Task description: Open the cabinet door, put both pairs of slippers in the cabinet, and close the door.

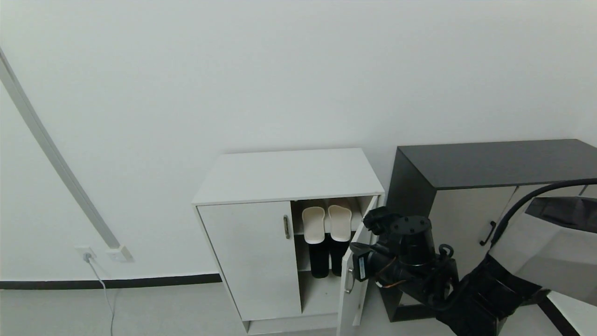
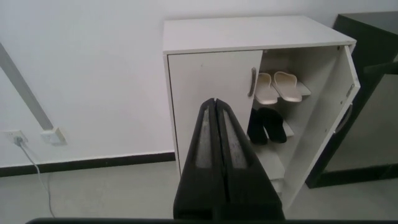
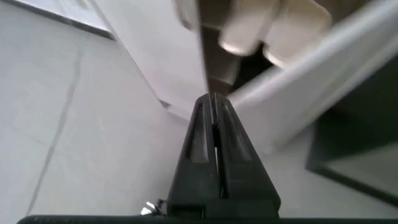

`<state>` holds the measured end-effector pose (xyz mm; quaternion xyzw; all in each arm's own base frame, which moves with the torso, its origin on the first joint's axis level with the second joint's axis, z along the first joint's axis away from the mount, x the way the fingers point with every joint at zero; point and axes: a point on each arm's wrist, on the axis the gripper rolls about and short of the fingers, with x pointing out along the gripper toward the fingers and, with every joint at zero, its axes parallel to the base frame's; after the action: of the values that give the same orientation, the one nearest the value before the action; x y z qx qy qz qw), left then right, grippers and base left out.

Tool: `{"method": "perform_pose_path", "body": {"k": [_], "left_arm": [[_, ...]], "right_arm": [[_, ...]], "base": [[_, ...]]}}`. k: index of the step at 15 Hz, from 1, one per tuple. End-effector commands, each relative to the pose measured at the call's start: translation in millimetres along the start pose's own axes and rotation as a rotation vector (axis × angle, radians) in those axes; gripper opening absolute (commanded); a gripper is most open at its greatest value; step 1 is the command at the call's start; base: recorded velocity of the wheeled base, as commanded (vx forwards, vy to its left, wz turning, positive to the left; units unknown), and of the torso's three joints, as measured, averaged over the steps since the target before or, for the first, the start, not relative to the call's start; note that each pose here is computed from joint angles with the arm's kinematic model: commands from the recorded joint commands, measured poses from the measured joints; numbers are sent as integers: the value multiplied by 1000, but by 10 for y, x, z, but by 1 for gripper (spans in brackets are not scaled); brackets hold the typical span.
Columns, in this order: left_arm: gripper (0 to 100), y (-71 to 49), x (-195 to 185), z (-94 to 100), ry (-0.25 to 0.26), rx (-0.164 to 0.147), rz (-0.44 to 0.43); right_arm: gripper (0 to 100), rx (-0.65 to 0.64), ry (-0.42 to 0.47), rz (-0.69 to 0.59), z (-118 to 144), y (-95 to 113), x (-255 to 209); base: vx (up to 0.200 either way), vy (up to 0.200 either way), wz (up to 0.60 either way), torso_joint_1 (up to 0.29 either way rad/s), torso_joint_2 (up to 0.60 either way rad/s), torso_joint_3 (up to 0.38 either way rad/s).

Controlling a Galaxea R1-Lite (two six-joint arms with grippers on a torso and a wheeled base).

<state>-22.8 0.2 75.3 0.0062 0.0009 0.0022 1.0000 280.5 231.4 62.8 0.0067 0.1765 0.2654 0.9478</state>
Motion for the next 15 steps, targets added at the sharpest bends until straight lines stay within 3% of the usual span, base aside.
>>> {"method": "perform_pose_path", "body": {"k": [1, 7, 11, 15], "left_arm": [[0, 0, 1, 1, 1, 0, 0], [0, 0, 1, 1, 1, -2, 0], [0, 0, 0, 0, 0, -2, 0], [0, 0, 1, 1, 1, -2, 0]], "right_arm": [[0, -3, -12, -12, 32, -53, -73], [0, -40, 128, -59, -302, -247, -384], [0, -44, 171, -65, -533, -293, -541], [0, -43, 180, -66, -635, -303, -442]], "base": [[0, 0, 0, 0, 0, 0], [33, 0, 0, 1, 0, 0], [200, 0, 0, -4, 0, 5], [0, 0, 0, 0, 0, 0]]}}
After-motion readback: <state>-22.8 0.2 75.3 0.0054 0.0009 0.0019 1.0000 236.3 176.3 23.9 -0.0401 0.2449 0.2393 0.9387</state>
